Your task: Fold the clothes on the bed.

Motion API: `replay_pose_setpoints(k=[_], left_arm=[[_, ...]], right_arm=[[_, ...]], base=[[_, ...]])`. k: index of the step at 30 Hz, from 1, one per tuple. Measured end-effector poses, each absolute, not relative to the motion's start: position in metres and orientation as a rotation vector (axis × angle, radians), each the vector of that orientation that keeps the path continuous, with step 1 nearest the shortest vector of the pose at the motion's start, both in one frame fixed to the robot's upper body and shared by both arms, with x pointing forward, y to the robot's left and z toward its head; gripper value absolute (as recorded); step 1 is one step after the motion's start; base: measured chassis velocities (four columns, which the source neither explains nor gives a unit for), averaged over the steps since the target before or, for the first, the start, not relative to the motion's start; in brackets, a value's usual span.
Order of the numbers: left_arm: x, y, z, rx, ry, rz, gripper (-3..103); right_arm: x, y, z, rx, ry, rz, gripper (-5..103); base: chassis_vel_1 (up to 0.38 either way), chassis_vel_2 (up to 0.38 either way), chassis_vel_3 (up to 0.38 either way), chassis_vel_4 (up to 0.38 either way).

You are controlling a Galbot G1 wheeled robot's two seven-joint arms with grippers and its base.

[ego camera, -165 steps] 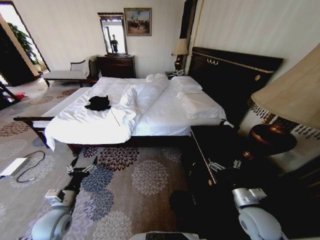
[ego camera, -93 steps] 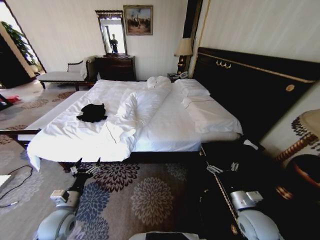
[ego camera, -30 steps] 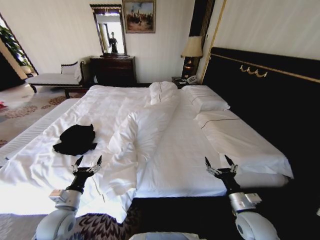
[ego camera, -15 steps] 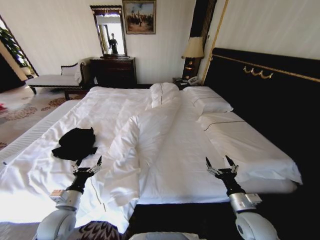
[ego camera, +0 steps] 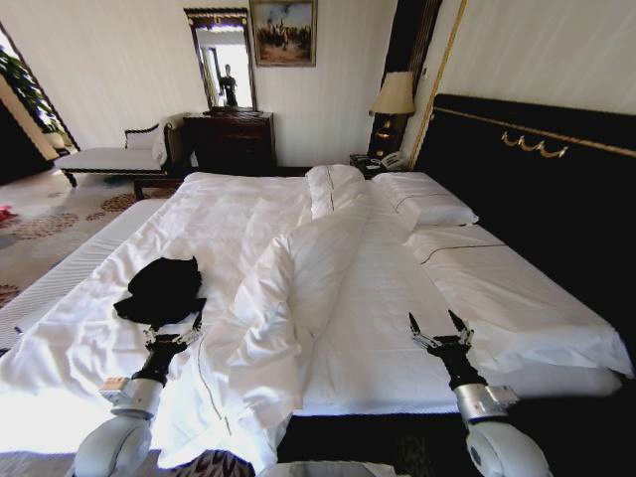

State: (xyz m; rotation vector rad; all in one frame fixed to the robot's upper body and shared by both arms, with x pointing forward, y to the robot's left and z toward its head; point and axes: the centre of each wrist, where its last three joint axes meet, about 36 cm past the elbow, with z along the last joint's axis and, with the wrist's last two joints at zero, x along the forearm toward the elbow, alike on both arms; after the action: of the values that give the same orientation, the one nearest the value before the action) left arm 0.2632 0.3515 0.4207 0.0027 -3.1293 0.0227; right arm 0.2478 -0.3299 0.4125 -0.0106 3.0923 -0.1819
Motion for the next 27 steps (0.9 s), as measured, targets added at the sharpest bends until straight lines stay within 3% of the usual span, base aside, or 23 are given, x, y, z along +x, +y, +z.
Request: replay_pose_setpoints(k=[27], left_arm=[[0.2578,0.3494,0.4181,0.005,-3.119,0.036,100]], right_arm=[[0.2445,-0.3279,0.4111,0.005,3.092,-0.178,100]], base=[[0.116,0.179,-0.117,-0.181]])
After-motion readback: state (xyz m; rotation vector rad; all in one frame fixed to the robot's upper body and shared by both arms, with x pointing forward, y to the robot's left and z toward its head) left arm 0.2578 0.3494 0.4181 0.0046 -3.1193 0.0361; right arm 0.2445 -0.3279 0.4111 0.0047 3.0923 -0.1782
